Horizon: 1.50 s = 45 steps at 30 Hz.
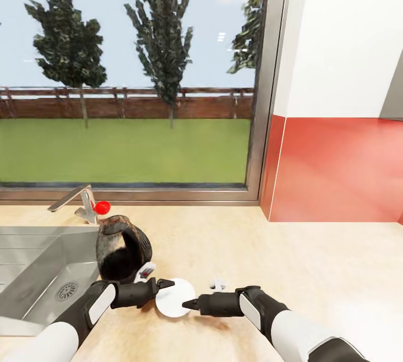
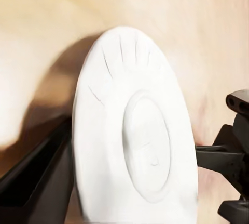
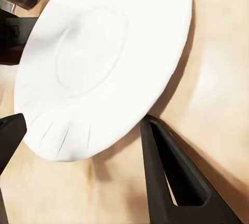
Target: Set up a coffee station on the kitchen countertop: keep the coffee maker on the countertop, move the bottle of coffee from the kitchen shelf to the counter next to the coffee maker, place a paper coffee filter on top of the coffee maker, put the saucer next to the coffee maker with the coffee cup on the saucer, and place the electric kettle next to the coffee maker.
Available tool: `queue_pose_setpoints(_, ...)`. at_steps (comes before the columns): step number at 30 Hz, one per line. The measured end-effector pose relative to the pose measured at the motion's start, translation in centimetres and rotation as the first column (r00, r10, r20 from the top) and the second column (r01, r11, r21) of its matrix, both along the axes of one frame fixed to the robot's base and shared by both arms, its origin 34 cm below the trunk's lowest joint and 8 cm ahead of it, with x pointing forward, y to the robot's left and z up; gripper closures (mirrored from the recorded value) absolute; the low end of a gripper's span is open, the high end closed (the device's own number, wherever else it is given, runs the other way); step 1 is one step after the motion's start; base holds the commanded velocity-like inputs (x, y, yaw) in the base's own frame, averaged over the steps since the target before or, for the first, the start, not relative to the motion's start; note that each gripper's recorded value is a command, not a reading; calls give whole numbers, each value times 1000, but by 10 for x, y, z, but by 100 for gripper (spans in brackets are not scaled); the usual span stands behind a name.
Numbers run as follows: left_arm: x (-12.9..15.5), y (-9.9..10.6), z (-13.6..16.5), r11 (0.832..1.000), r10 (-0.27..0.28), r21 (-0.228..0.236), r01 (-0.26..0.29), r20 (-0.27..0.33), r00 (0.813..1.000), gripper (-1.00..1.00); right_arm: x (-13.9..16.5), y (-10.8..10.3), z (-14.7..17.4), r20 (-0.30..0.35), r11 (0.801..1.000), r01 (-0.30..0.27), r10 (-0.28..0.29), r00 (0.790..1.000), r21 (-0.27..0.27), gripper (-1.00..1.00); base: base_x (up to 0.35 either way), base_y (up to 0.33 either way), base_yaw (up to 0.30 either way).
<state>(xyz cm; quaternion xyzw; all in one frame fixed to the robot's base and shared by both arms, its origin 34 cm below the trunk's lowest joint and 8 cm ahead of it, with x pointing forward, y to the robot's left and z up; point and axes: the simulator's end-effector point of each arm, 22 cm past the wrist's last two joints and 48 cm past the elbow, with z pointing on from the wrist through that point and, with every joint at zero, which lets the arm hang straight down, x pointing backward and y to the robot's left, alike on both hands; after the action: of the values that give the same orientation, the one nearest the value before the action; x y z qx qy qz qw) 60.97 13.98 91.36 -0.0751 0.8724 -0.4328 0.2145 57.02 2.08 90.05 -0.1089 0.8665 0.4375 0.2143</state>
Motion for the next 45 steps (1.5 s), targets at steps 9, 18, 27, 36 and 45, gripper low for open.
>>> queue_pose_setpoints(9, 0, -2, 0, 1000, -1, -3, 1, -1, 1000, -100, 0, 0, 0, 0, 1000, 0, 0, 1000, 0, -100, 0, 0, 0)
queue_pose_setpoints(18, -1, -4, 1, 1000, -2, -10, 2, 0, 1000, -100, 1, 0, 1, 2, 1000, 14, -14, 1000, 12, -100, 0, 0, 0)
queue_pose_setpoints(27, -1, -5, 2, 1000, -3, -13, 3, 0, 1000, -100, 4, 0, 3, 5, 998, 42, -42, 999, 37, -100, 0, 0, 0)
queue_pose_setpoints(36, -2, -6, 2, 1000, -6, -15, 6, -1, 1000, -100, 5, 0, 3, 7, 998, 43, -43, 999, 38, -100, 0, 0, 0)
queue_pose_setpoints(45, -2, -10, 2, 1000, -11, -19, 11, -2, 1000, -100, 5, 0, 3, 10, 998, 45, -46, 999, 42, -100, 0, 0, 0)
